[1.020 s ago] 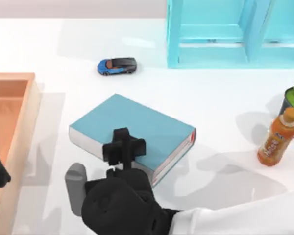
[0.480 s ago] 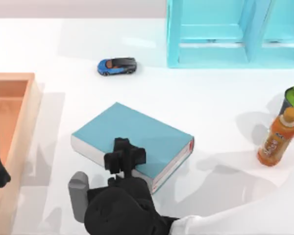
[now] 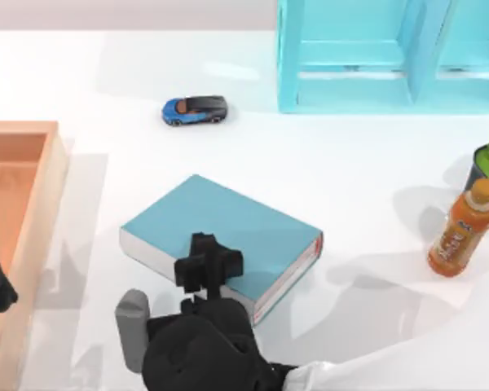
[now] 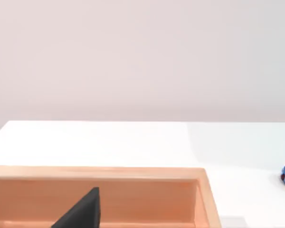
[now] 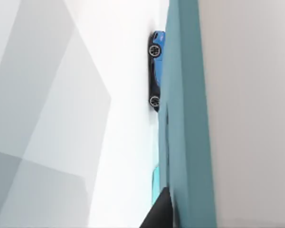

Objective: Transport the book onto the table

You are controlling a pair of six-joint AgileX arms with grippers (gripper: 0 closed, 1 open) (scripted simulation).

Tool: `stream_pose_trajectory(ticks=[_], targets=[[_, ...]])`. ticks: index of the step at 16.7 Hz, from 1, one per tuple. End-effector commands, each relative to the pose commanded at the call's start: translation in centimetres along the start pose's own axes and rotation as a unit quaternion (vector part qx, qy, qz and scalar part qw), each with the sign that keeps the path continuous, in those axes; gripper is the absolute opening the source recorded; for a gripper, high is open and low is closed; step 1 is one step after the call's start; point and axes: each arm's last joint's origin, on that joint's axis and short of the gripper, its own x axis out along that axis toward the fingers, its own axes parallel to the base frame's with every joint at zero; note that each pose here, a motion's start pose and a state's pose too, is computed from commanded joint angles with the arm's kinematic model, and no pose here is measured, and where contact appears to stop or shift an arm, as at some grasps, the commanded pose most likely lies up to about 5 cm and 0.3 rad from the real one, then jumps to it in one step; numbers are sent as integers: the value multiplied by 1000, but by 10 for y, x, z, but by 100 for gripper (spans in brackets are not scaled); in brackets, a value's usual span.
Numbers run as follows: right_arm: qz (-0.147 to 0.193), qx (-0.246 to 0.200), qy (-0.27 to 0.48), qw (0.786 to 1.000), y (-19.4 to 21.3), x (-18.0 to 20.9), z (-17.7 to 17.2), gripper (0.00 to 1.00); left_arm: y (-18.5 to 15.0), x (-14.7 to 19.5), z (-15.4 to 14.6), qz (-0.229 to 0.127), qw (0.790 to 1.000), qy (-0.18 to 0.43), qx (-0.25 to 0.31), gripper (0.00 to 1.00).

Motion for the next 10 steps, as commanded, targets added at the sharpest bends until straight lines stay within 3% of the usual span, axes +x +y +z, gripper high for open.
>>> stream_pose_trajectory(ticks=[10], targets=[[0, 0, 0, 1000, 0, 0, 0, 98, 0, 0, 0, 0, 1000, 0, 0, 100]])
